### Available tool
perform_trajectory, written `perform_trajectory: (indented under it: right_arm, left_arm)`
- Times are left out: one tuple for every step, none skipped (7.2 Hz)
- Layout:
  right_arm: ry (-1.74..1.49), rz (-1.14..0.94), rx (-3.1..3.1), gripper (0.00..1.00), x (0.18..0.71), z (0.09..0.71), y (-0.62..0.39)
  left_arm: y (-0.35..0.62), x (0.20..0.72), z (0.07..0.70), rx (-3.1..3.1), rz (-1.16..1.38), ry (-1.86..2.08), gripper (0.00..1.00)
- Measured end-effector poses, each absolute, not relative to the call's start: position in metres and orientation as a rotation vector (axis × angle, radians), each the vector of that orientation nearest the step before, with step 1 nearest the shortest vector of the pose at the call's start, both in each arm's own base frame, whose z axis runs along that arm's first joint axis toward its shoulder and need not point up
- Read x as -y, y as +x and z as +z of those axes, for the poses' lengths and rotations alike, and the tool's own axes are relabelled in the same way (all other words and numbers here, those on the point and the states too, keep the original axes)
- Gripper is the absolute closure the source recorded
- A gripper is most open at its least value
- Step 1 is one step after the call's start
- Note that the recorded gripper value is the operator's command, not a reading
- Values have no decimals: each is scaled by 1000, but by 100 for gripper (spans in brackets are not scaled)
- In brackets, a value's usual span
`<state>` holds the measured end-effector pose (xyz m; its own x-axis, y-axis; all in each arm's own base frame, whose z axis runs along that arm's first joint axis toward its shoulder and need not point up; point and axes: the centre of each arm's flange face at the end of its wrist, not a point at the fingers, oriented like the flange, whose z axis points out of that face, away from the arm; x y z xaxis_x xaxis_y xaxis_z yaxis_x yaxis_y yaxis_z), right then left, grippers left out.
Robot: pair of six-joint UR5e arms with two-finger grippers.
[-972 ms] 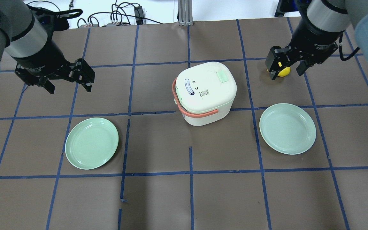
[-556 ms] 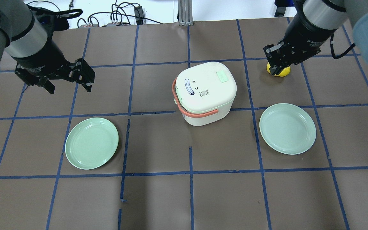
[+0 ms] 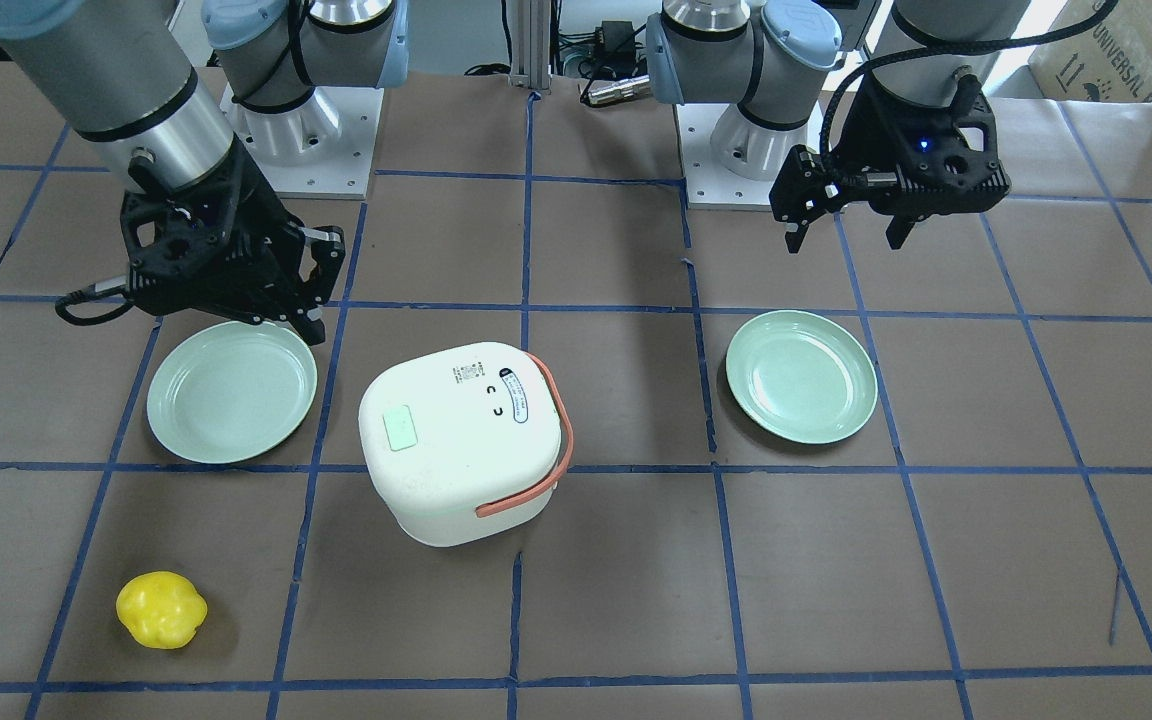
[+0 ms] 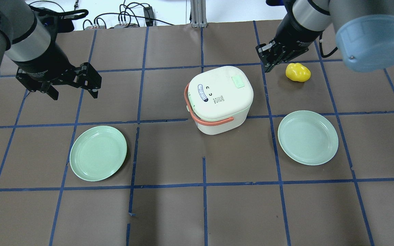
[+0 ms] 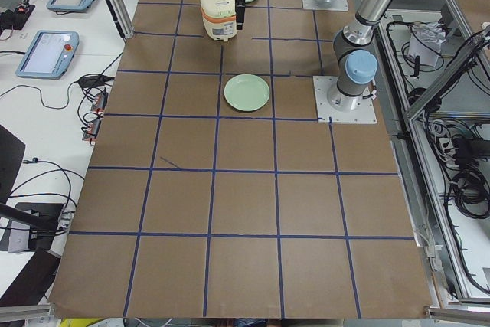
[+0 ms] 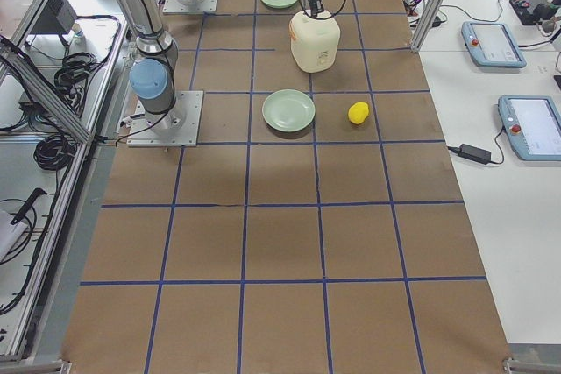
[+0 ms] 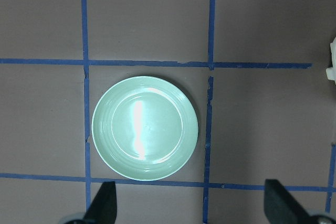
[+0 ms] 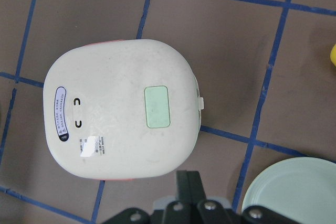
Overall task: Press rice cooker button
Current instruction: 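Move the right gripper over the rice cooker lid toward its green button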
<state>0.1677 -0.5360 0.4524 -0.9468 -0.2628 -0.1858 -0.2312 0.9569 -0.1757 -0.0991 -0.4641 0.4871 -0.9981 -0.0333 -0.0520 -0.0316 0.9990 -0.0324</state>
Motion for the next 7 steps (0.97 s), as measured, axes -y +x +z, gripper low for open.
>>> perform_trajectory:
  right_arm:
    - [-383, -247, -2897, 93, 550, 439, 172]
    - [-391, -268, -2895, 93, 563, 427, 174]
    - [-395, -280, -2894, 93, 572, 415, 175]
    - [-402, -286, -2892, 93, 579, 405, 178]
    - [-415, -282, -2889, 93, 580, 399, 185]
    - [-427, -276, -2886, 93, 578, 395, 192]
    - [-436, -269, -2884, 93, 576, 393, 197]
  left_arm:
    - [-99, 464, 487, -3088, -48, -50, 0]
    - [-99, 464, 487, -3088, -48, -50, 0]
    - [-99, 464, 487, -3088, -49, -50, 0]
    - [-99, 464, 487, -3088, -49, -50, 0]
    - [-99, 464, 487, -3088, -49, -50, 0]
    - [-99, 464, 487, -3088, -49, -50, 0]
    - [-99, 464, 487, -3088, -49, -50, 0]
